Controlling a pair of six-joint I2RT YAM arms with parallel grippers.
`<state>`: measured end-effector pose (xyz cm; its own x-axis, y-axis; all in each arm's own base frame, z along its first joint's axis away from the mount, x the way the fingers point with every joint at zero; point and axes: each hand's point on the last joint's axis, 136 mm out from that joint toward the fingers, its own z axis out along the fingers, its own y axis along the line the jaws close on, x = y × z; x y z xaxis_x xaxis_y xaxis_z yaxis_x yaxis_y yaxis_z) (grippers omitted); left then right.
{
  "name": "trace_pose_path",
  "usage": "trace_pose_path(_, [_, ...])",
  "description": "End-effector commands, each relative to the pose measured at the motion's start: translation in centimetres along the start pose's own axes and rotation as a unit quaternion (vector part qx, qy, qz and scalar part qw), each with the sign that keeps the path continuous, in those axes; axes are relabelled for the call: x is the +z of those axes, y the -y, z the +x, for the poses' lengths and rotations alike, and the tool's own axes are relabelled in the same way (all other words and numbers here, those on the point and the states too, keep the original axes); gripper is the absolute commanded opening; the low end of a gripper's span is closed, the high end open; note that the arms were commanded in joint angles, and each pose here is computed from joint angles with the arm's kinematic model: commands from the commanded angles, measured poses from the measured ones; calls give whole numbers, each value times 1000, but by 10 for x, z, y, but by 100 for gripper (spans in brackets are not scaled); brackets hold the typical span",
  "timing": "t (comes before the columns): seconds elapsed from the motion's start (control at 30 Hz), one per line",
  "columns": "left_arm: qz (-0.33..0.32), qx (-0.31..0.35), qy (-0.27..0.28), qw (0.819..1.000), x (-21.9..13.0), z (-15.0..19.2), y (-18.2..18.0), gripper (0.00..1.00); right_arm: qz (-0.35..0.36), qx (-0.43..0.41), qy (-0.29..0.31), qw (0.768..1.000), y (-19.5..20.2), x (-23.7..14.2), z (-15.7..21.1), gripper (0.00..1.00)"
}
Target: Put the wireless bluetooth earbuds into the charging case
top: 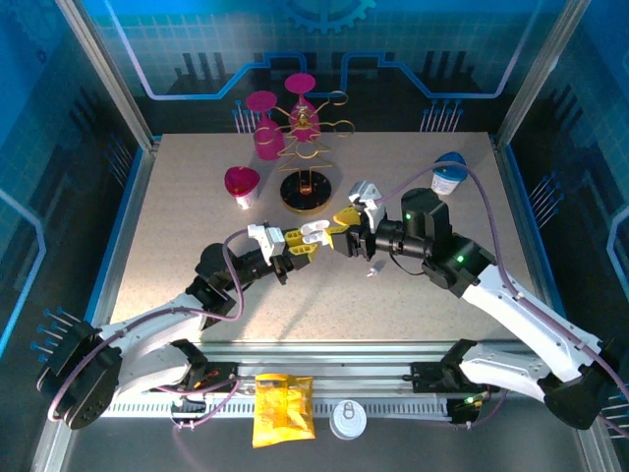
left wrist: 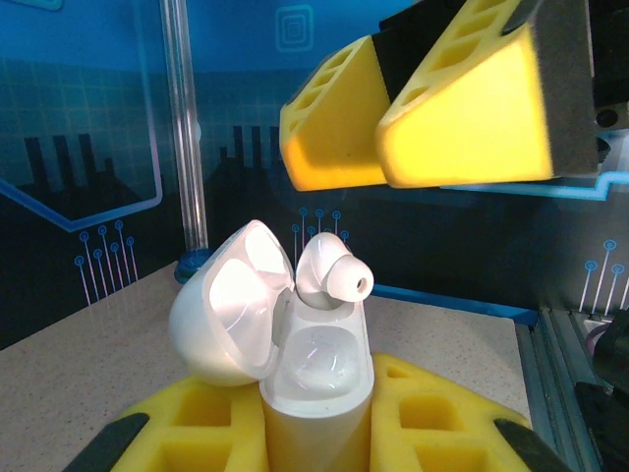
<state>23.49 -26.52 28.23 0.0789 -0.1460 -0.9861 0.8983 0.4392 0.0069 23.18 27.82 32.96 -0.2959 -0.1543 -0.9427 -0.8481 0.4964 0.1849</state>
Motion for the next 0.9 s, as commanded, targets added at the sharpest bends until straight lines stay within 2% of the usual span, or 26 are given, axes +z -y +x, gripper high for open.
trace_pose_path(0.0, [-2, 15, 29, 999, 0, -17, -2, 18, 16, -3, 4, 1000, 7, -2, -5, 41])
trace_pose_path(0.57, [4, 15, 30, 999, -1, -20, 0, 18, 34, -23, -50, 998, 15, 21, 20, 41])
trace_pose_path(0.73, [6, 12, 32, 999, 0, -18, 0, 18, 43, -25, -54, 997, 15, 26, 17, 49])
trace_pose_path(0.87, [6, 11, 35, 999, 0, -20, 0, 18, 56, -31, -56, 996, 18, 25, 16, 51])
